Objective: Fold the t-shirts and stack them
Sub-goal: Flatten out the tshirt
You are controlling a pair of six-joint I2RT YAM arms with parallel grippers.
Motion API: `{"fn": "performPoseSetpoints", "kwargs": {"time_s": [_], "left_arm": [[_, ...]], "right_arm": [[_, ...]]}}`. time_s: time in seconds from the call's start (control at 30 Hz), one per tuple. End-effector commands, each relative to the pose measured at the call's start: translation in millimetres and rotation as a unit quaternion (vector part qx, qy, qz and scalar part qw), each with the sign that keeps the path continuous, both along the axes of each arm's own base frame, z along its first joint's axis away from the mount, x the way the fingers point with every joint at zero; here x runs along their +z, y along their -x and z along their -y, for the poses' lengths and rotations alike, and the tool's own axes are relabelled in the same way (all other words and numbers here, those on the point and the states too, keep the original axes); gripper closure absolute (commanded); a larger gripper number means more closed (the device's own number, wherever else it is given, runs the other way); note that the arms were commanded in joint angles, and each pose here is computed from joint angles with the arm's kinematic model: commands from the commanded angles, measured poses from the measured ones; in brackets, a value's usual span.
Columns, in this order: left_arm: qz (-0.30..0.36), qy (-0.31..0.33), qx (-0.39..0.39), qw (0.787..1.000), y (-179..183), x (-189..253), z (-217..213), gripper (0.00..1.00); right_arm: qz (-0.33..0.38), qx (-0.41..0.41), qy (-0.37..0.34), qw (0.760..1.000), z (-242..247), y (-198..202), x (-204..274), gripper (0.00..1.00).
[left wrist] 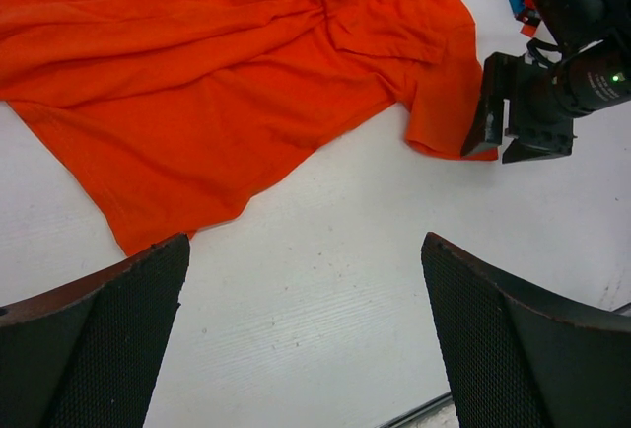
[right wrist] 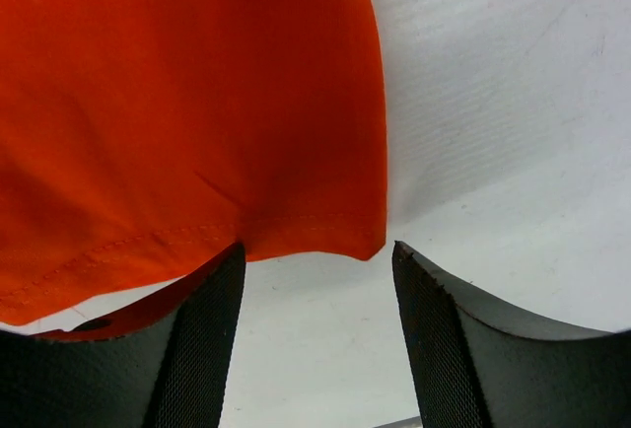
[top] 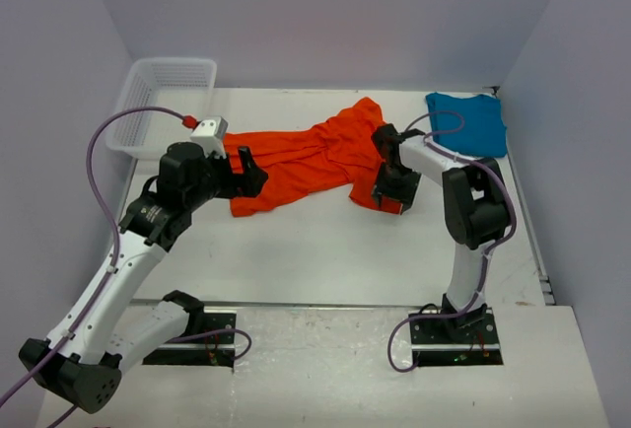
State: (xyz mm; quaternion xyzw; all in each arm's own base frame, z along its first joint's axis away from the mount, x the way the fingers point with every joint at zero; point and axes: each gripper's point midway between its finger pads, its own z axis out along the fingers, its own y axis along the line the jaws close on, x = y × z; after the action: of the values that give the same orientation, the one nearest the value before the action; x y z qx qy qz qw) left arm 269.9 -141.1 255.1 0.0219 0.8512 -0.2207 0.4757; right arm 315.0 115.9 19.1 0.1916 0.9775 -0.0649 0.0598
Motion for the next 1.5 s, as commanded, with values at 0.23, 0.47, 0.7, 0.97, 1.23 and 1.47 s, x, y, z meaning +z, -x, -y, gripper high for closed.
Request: {"fn": "performPoseSetpoints", "kwargs": {"time_s": [0.23, 0.47, 0.7, 0.97, 1.23, 1.47], "left_arm": [[0.051, -0.001, -0.017, 0.999, 7.8, 44.3, -3.6, 0.00], [0.064, 0.002, -0.024, 0.998, 9.5, 56.9, -2.2, 0.00], [0.063, 0.008, -0.023, 0.998, 12.5, 56.2, -2.6, 0.00], [0.059, -0.001, -0.017, 0.998, 14.7, 55.1, -7.1, 0.00], [0.027, -0.015, -0.005, 1.000, 11.8, 26.3, -10.0, 0.00], [-0.075, -0.050, 0.066, 0.994, 9.0, -55.5, -27.6, 0.00]], "right_arm": [[-0.006, -0.050, -0.008, 0.999, 4.2, -13.8, 0.8, 0.43], [-0.025, -0.059, -0.028, 0.998, -0.8, 0.3, -1.2, 0.43], [-0.034, -0.061, -0.065, 0.995, -15.1, 1.9, -3.2, 0.57], [-0.055, -0.063, -0.099, 0.992, -25.1, 15.6, -24.9, 0.80], [-0.020, -0.041, -0.088, 0.995, -30.2, 11.7, -14.7, 1.00], [0.043, 0.000, -0.086, 0.995, -34.8, -0.2, 17.3, 1.00]]}}
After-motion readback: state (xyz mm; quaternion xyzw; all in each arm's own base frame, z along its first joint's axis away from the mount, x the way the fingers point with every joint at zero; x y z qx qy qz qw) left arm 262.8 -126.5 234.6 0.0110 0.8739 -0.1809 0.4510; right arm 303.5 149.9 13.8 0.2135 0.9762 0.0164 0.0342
